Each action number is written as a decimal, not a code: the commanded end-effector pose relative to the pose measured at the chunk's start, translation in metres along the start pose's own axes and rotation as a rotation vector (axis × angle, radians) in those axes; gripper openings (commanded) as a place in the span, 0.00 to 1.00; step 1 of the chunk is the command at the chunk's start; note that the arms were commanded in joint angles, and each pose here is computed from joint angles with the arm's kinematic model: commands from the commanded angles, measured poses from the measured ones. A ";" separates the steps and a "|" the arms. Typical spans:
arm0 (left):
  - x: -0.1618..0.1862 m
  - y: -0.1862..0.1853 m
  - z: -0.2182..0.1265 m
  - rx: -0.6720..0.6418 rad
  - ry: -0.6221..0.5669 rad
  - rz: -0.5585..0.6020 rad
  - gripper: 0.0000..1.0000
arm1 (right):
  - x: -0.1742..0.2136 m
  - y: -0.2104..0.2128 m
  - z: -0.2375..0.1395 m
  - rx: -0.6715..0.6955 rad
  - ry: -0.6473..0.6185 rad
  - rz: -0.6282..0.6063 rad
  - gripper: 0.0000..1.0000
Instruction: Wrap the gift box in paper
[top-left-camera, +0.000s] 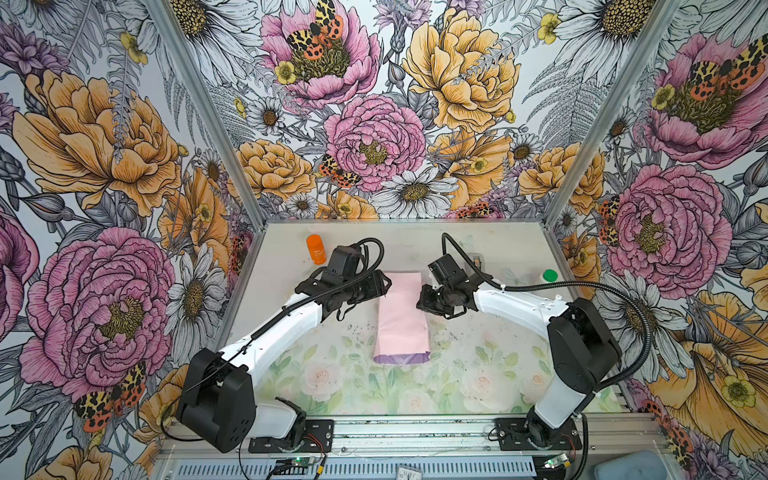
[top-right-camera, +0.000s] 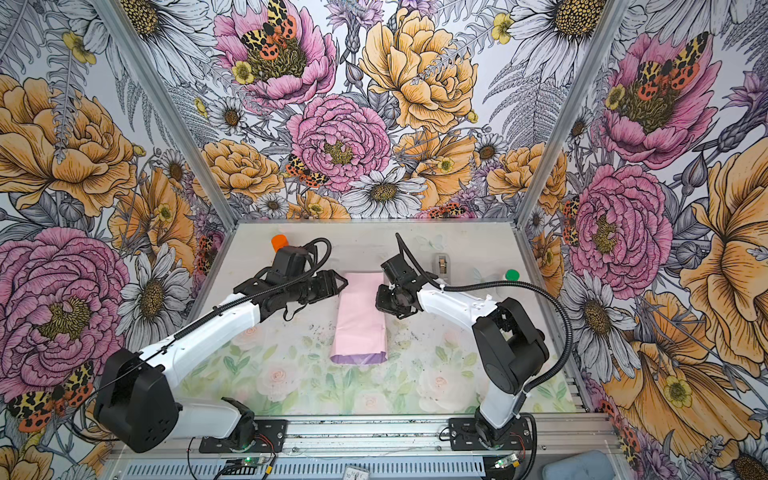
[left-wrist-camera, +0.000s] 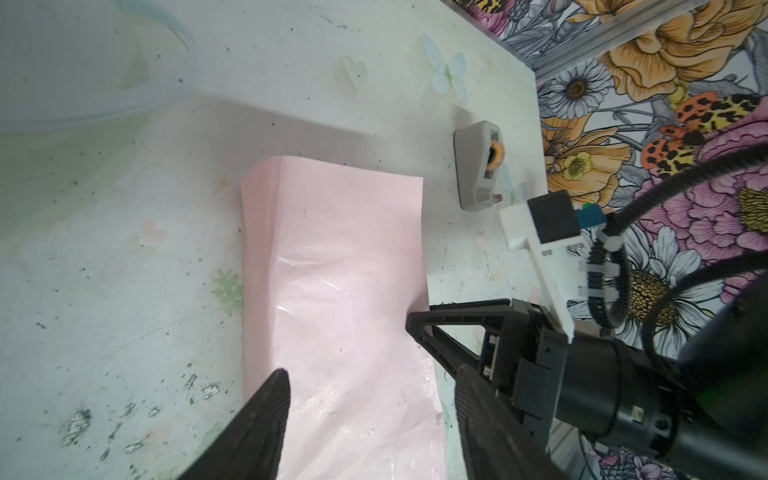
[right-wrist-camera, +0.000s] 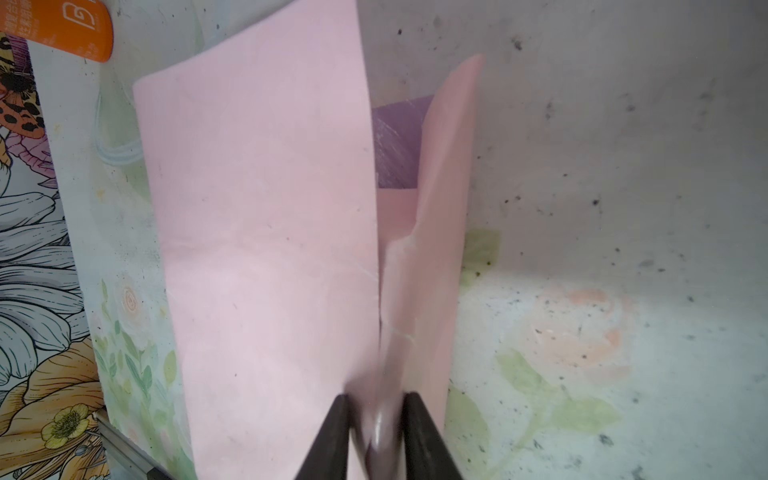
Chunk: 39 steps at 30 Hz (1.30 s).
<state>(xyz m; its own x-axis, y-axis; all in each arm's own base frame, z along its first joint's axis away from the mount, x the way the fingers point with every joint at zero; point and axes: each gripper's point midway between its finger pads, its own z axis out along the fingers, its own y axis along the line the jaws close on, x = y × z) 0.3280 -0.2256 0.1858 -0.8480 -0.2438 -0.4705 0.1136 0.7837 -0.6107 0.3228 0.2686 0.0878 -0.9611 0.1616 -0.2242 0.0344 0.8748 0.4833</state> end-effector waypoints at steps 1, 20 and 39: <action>0.008 -0.019 0.008 0.107 0.026 0.061 0.64 | 0.004 -0.009 0.001 0.026 -0.008 0.004 0.24; 0.064 0.018 0.077 0.028 0.216 0.058 0.28 | 0.000 -0.001 -0.014 -0.014 -0.039 -0.008 0.40; 0.062 0.014 0.072 0.034 0.204 0.043 0.27 | 0.022 -0.007 -0.003 -0.019 0.035 -0.041 0.39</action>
<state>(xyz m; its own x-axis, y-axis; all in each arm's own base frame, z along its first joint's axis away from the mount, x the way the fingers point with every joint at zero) 0.3158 -0.2739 0.1008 -0.9309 -0.0829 -0.3556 0.1713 0.7608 -0.6259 0.3020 0.2657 0.0916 -0.9690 0.1275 -0.2116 -0.0001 0.8564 0.5163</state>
